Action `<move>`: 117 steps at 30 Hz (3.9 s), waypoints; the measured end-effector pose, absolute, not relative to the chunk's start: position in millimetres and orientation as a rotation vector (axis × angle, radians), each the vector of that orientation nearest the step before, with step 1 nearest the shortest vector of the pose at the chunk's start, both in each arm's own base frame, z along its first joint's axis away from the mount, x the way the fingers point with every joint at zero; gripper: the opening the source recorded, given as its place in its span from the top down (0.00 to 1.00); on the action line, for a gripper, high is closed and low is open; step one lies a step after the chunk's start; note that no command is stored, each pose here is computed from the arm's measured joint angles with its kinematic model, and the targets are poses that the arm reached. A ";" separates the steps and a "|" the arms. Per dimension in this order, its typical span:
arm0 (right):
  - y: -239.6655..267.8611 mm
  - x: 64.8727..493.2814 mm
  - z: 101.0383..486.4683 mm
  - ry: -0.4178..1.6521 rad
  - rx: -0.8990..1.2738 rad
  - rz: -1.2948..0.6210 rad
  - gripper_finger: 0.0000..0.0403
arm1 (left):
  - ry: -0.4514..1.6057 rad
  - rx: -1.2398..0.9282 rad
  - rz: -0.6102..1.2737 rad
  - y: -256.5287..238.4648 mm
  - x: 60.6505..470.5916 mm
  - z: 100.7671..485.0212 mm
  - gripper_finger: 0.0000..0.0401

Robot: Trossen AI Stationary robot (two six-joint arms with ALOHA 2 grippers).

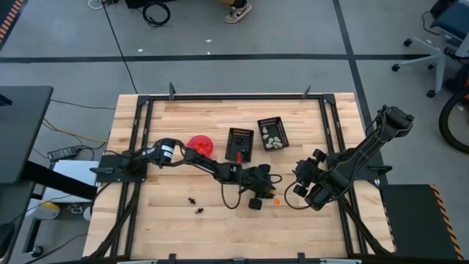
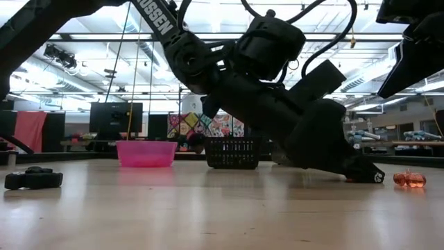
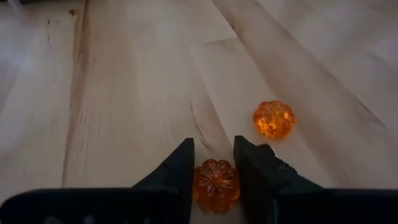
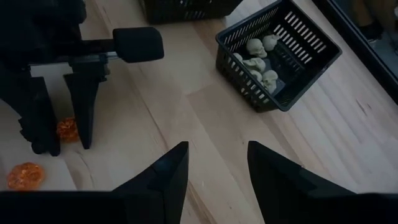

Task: Sort Halloween decoration
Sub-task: Put the orange pumpkin toy into the red bowl, then put the black skeleton toy into the left black bin

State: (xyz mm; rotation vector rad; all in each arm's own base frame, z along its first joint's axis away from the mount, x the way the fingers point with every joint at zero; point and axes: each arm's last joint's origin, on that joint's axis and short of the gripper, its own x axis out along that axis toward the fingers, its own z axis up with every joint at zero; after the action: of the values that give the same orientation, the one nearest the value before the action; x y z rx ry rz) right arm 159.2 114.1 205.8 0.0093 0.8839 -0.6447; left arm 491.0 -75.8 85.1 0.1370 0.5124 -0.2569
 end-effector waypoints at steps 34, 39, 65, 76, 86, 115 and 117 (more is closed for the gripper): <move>114.3 159.4 206.0 0.883 0.011 -0.643 0.58 | 1.179 0.265 -0.090 -56.5 387.2 220.2 0.76; 114.6 159.7 206.0 0.880 0.014 -0.641 0.58 | 1.351 0.235 0.022 -51.1 364.9 225.6 0.76; 118.2 163.9 206.7 0.844 0.006 -0.604 0.58 | 1.711 0.387 0.500 9.1 303.4 151.8 0.71; 118.1 163.9 206.7 0.845 0.006 -0.604 0.58 | 1.611 0.450 0.553 8.8 305.1 140.2 0.61; 117.9 163.8 206.6 0.845 0.000 -0.604 0.58 | 1.384 0.700 0.721 -8.9 327.3 174.5 0.60; 124.0 163.1 182.2 0.811 0.068 -0.517 0.58 | 0.477 0.238 -0.233 -87.5 423.0 193.9 0.60; 123.9 163.2 182.3 0.810 0.067 -0.517 0.58 | 0.487 0.201 -0.232 -89.4 427.2 181.7 0.60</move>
State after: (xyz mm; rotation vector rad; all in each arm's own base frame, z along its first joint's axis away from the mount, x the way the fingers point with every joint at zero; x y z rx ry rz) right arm 163.2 123.9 182.3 0.0669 0.8101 -0.5168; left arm 427.2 -89.4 181.7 0.2006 0.4872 -0.2322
